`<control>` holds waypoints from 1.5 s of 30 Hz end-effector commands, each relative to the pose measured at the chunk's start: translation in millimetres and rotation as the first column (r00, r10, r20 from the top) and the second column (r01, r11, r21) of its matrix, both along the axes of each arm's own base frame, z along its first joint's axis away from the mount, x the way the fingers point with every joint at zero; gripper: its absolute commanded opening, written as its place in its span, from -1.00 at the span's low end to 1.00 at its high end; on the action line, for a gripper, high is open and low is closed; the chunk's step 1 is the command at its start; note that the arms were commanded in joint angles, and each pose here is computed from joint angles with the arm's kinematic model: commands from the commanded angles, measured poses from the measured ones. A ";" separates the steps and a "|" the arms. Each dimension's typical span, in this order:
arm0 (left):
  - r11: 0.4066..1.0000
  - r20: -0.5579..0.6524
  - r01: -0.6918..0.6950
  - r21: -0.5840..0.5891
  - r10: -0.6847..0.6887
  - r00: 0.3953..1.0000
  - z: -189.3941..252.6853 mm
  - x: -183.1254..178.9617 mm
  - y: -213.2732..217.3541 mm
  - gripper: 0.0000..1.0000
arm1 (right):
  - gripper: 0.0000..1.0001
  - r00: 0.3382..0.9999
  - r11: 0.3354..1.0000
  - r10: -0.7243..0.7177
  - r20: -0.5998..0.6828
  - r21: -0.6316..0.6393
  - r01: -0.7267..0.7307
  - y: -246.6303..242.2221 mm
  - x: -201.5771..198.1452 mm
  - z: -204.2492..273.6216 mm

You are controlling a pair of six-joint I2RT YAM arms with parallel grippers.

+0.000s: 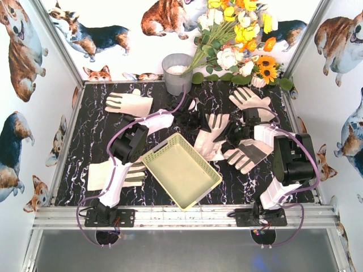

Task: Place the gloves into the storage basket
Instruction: Pick up the glove from the center of the board, then place the glove in the bin.

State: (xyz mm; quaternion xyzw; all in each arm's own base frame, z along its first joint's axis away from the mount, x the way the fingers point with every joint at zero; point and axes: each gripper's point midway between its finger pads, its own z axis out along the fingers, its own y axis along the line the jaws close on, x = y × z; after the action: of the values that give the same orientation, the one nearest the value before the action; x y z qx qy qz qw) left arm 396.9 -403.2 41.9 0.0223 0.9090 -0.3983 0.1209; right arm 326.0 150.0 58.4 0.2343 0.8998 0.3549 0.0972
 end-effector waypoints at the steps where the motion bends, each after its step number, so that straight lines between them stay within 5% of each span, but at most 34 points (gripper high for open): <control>1: 0.999 -0.052 0.001 0.036 0.000 0.999 -6.9 -14.0 7.6 0.22 | -0.17 0.998 0.999 -0.028 0.063 0.037 0.026 4.7 10.8 -0.1; 6: 1.000 -0.075 0.007 0.006 -0.007 0.997 -4.4 -19.3 1.6 0.21 | -0.27 0.996 0.996 -0.040 0.079 0.082 0.034 12.4 14.3 2.4; 14: 0.999 0.009 0.005 -0.036 -0.005 1.000 30.6 -8.0 0.0 0.24 | -0.97 0.988 0.998 -0.052 0.146 0.027 0.048 4.1 17.8 31.1; 28: 0.987 0.205 -0.077 -0.143 0.106 0.973 142.9 11.5 44.7 0.60 | -1.00 0.956 0.990 0.141 0.258 -0.050 -0.133 -1.4 -5.9 141.1; 37: 0.943 0.114 -0.050 -0.329 0.092 0.989 191.8 -33.1 63.7 0.82 | -1.00 0.769 0.910 0.316 0.556 0.051 -0.411 25.8 -55.4 247.0; 45: 0.817 0.115 0.009 -0.577 0.071 0.991 263.7 -67.9 61.1 0.94 | -1.00 0.611 0.858 0.215 0.762 0.151 -0.491 40.7 -73.2 305.4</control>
State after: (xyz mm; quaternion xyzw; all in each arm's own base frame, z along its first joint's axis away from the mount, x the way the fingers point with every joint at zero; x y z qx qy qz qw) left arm 349.2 -337.3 237.4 -0.0336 0.8058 -0.5639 0.1777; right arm 260.5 180.5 317.5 -0.0377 0.8066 0.5200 0.2784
